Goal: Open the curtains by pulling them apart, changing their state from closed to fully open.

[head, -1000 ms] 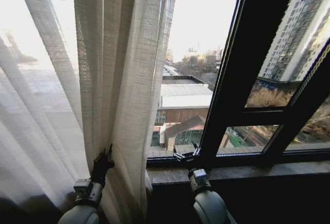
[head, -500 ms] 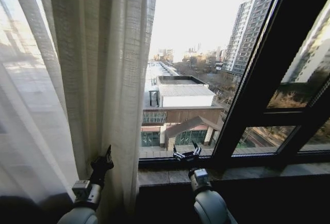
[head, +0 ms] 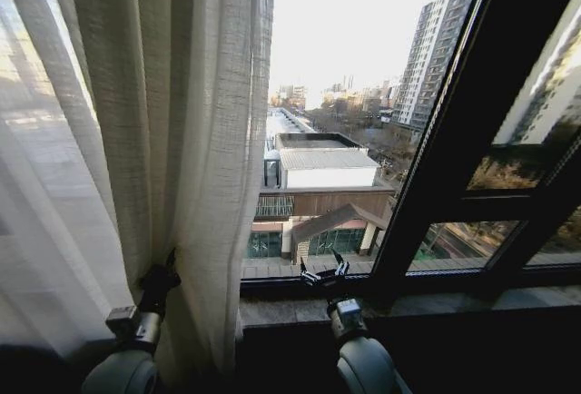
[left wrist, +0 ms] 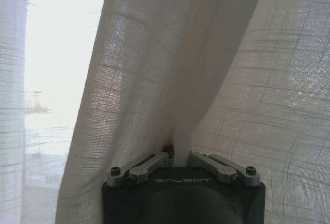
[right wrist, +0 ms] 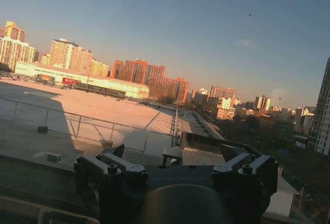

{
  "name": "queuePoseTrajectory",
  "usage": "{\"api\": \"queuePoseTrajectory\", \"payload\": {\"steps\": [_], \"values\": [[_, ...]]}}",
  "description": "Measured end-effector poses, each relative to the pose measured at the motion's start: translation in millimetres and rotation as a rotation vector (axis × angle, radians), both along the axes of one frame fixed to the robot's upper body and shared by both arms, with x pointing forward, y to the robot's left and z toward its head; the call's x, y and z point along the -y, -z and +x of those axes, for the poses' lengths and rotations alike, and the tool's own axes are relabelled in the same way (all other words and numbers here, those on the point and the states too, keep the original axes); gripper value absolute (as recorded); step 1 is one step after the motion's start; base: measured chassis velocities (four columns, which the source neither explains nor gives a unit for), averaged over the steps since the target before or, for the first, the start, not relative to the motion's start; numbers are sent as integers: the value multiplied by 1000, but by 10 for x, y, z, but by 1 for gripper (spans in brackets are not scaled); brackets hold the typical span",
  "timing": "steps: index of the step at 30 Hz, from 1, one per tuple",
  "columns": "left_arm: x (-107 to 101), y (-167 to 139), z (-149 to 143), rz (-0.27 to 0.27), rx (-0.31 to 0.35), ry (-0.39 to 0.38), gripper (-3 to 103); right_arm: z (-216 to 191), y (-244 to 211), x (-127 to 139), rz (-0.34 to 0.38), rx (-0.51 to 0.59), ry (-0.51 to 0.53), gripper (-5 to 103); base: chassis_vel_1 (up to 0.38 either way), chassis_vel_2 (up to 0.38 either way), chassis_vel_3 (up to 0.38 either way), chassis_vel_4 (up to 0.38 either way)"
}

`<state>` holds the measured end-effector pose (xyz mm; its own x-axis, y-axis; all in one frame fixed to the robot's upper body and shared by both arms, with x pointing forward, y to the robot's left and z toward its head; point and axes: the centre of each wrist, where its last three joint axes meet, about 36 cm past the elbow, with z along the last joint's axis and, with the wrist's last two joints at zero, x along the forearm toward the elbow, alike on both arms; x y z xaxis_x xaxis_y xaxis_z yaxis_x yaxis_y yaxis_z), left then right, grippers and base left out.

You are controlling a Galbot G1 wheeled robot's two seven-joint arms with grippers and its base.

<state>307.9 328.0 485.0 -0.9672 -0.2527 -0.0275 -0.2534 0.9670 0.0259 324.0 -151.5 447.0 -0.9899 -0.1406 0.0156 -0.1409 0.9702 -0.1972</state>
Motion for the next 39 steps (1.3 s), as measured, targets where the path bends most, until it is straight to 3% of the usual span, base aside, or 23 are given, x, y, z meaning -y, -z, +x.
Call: {"api": "queuePoseTrajectory", "payload": {"steps": [2,3,7,8,12,13,14,15,16,18,19,20,22,24,25,29,30,32,34,35,39], "values": [[-268,-3,-15,16,0,-82,0,-7,-5,22,-5,4,0,100,0,0,0,0],[-268,-3,-15,16,0,-82,0,-7,-5,22,-5,4,0,100,0,0,0,0],[-761,-33,-138,31,3,-305,0,0,-21,42,-9,13,-2,100,0,0,0,0],[-761,-33,-138,31,3,-305,0,0,-21,42,-9,13,-2,100,0,0,0,0],[-1201,-46,-229,61,-6,-621,0,15,-16,13,-6,14,-20,100,0,0,0,0],[-1326,-58,-246,80,-15,-754,0,20,-3,3,-5,13,-26,100,0,0,0,0],[-1326,-58,-246,80,-15,-754,0,20,-3,3,-5,13,-26,100,0,0,0,0],[-1425,-75,-254,99,-23,-872,0,25,8,-2,-4,12,-30,100,0,0,0,0],[-1475,-87,-259,108,-27,-931,0,27,13,-5,-4,12,-32,100,0,0,0,0],[-1670,-153,-293,135,-39,-1118,-1,44,28,0,-6,13,-35,100,0,0,0,0],[-1670,-153,-293,135,-39,-1118,-1,44,28,0,-6,13,-35,100,0,0,0,0],[-1762,-199,-325,145,-38,-1180,4,55,30,9,-8,15,-36,100,0,0,0,0],[-1832,-247,-384,169,-47,-1219,10,71,30,27,-5,13,-38,100,0,0,0,0],[-1706,-286,-443,200,-57,-1162,21,91,40,41,-3,9,-39,100,0,0,0,0],[-1706,-286,-443,200,-57,-1162,21,91,40,41,-3,9,-39,100,0,0,0,0],[-845,-283,-519,190,-80,-798,37,106,49,28,8,3,-45,100,0,0,0,0],[-845,-283,-519,190,-80,-798,37,106,49,28,8,3,-45,100,0,0,0,0],[-492,-265,-616,181,-81,-564,48,101,47,23,14,0,-48,100,0,0,0,0],[-294,-310,-747,202,-91,-360,54,95,44,28,19,-2,-48,100,0,0,0,0],[-294,-310,-747,202,-91,-360,54,95,44,28,19,-2,-48,100,0,0,0,0],[-140,-412,-887,192,-102,-113,76,96,33,46,42,-10,-44,100,0,0,0,0]]}}
